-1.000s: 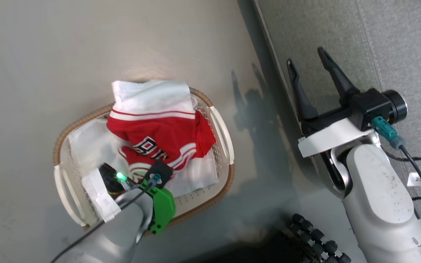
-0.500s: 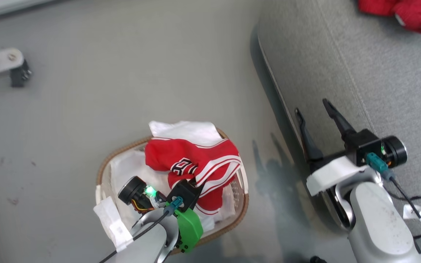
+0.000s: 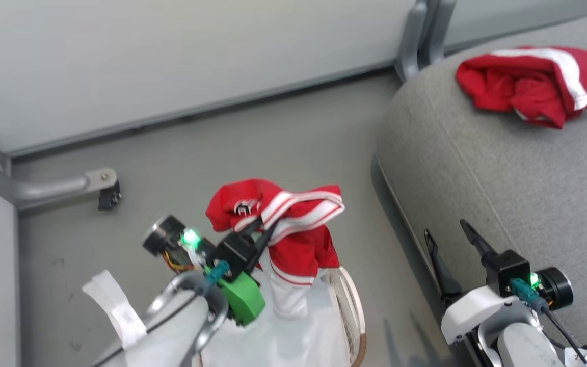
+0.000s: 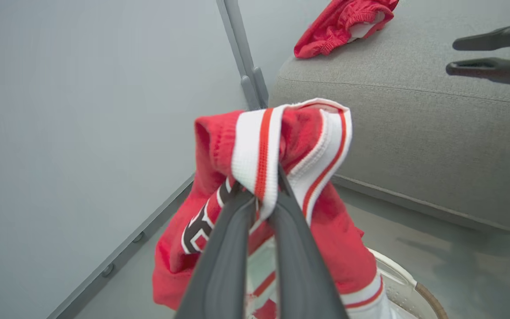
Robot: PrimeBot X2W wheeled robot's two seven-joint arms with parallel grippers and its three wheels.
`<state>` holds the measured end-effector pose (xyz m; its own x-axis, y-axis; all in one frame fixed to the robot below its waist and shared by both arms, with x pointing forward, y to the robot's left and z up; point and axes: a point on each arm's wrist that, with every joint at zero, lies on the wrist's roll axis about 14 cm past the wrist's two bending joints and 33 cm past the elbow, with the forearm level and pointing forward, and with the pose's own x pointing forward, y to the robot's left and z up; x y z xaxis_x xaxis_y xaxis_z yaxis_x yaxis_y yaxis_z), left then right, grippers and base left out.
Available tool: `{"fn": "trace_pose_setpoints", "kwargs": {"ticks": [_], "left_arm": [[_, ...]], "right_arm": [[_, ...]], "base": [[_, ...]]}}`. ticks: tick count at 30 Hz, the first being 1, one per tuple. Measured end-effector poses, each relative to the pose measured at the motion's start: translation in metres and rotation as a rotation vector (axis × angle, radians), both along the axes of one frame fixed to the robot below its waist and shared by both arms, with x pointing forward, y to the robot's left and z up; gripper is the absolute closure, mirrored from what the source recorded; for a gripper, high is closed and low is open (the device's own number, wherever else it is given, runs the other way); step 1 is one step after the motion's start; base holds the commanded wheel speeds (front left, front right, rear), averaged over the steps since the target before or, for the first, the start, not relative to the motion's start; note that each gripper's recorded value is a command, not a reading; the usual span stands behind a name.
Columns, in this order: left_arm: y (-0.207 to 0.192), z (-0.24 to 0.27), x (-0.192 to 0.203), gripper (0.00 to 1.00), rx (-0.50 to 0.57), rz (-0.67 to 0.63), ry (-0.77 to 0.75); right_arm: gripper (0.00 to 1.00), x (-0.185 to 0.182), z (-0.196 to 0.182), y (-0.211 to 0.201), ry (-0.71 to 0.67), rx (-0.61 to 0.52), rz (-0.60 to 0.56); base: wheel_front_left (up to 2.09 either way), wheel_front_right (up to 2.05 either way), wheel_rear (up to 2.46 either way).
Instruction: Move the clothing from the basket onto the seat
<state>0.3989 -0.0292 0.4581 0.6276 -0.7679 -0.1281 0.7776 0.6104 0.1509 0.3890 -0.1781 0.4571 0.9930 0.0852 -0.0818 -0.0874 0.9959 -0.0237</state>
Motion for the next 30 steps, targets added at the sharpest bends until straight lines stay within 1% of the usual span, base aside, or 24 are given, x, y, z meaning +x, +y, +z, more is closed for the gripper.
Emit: {"fn": "trace_pose_setpoints", "kwargs": {"ticks": [6, 7, 11, 14, 21, 26, 30], "left_arm": [[0.009, 0.081, 0.017, 1.00, 0.015, -0.001, -0.228], [0.009, 0.101, 0.020, 1.00, 0.013, -0.001, -0.278], [0.015, 0.155, 0.026, 1.00, 0.010, 0.011, -0.406], [0.017, 0.186, 0.027, 1.00, 0.020, 0.009, -0.485], [0.010, 0.222, 0.019, 1.00, 0.034, -0.026, -0.561], [0.007, 0.235, 0.013, 1.00, 0.037, -0.045, -0.583], [0.005, 0.242, 0.007, 1.00, 0.040, -0.060, -0.597]], "right_arm": [[0.00, -0.010, 0.026, 0.014, -0.074, 0.005, 0.042], [0.00, -0.011, 0.031, 0.020, -0.091, 0.005, 0.059], [0.00, -0.011, 0.049, 0.039, -0.141, 0.008, 0.115], [0.00, -0.008, 0.064, 0.053, -0.182, 0.004, 0.161], [0.00, -0.004, 0.090, 0.094, -0.256, -0.010, 0.287], [0.00, -0.003, 0.085, 0.120, -0.244, -0.085, 0.380], [0.00, 0.003, 0.094, 0.128, -0.272, -0.121, 0.406]], "base": [[0.00, 0.00, 0.00], [0.00, 0.00, 0.00], [0.00, 0.00, 0.00], [0.00, 0.00, 0.00], [0.00, 0.00, 0.00], [0.00, 0.00, 0.00], [0.00, 0.00, 0.00]]}}
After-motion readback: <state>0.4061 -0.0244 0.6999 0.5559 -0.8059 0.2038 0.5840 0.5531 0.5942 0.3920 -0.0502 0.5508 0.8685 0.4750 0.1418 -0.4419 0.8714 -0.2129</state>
